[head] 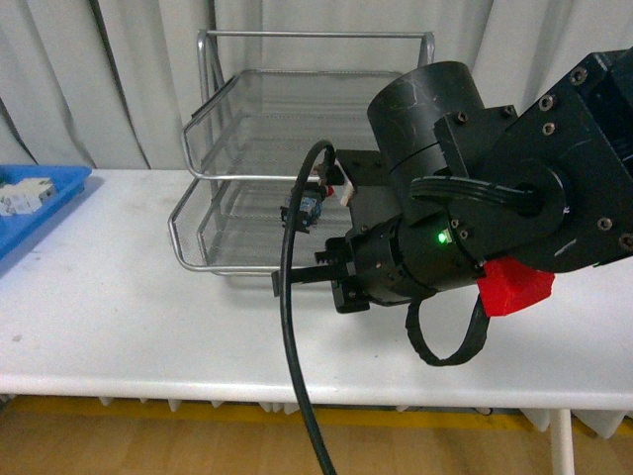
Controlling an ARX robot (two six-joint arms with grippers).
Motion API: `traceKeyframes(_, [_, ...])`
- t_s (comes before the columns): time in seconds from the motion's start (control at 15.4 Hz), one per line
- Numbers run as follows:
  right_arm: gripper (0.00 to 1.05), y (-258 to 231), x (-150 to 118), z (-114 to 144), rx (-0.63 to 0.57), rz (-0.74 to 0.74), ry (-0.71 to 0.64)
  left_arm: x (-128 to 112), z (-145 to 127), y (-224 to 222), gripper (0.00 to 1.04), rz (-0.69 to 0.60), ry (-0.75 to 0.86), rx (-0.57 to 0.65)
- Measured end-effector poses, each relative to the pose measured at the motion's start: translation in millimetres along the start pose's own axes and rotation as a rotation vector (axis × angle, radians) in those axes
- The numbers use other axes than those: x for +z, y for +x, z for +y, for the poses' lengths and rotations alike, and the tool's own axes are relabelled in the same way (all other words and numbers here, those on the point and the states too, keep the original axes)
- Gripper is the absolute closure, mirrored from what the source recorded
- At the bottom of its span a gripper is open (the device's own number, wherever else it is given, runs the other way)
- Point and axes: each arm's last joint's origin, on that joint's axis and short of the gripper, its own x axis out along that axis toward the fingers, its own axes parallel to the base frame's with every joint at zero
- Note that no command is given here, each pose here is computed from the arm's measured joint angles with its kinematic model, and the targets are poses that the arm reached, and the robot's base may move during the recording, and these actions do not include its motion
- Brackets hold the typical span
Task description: Place button on rack with both arms
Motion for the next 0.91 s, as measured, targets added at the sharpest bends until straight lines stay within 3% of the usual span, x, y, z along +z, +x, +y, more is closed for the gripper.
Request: traceKeyframes(0.91, [1.03,11.1,25.3,-28.2,-0.044,-0.040,-0.025,-0.1,0.0,0.0,0.07,0.001,0.000,0.000])
